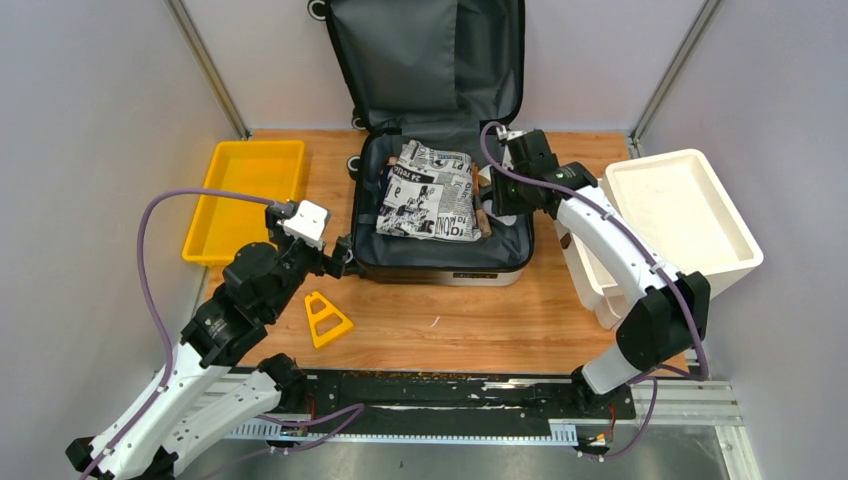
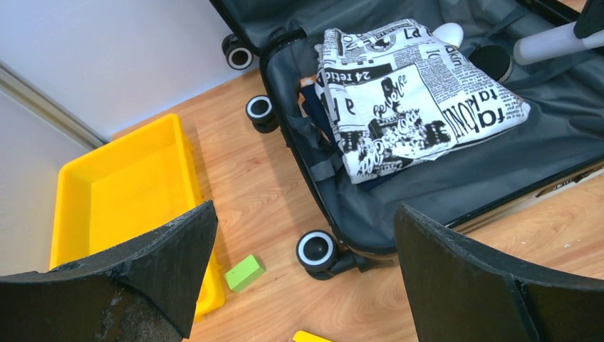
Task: Open, take out, and arrange the luggage
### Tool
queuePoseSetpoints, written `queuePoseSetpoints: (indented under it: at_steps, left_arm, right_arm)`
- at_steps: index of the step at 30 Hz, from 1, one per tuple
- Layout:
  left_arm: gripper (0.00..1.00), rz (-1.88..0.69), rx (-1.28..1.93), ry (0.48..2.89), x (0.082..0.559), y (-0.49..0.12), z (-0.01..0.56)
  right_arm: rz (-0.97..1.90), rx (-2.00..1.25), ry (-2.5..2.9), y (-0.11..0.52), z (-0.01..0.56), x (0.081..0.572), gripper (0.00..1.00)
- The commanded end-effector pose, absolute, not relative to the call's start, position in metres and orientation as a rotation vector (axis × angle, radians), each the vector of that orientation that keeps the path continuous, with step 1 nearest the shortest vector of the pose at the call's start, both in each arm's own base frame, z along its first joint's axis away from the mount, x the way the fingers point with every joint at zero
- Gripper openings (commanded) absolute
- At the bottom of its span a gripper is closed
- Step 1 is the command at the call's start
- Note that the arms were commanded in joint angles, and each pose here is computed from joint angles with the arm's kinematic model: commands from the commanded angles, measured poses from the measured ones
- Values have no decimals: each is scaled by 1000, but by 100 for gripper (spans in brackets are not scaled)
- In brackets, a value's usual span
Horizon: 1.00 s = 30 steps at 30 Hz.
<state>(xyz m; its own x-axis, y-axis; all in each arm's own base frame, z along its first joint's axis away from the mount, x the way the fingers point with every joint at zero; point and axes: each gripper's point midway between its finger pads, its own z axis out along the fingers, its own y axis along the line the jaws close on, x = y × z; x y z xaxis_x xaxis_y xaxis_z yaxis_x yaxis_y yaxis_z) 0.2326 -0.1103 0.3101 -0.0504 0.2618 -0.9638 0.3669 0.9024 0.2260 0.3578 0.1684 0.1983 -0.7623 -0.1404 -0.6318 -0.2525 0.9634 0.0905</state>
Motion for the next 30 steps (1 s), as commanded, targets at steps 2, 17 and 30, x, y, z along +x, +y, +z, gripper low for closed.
queuePoseSetpoints:
  at_steps: [2, 17, 30]
  left_arm:
    - [100, -80, 477, 1601, 234, -108, 319]
    - [100, -71, 479, 1610, 236, -108, 317]
    - [100, -60, 475, 1625, 238, -108, 314]
  right_arm:
    - [249, -235, 2272, 166, 262, 365, 14]
    - [-21, -29, 2020, 59, 356, 356, 13]
    - [-190, -81, 2126, 19, 305, 314, 13]
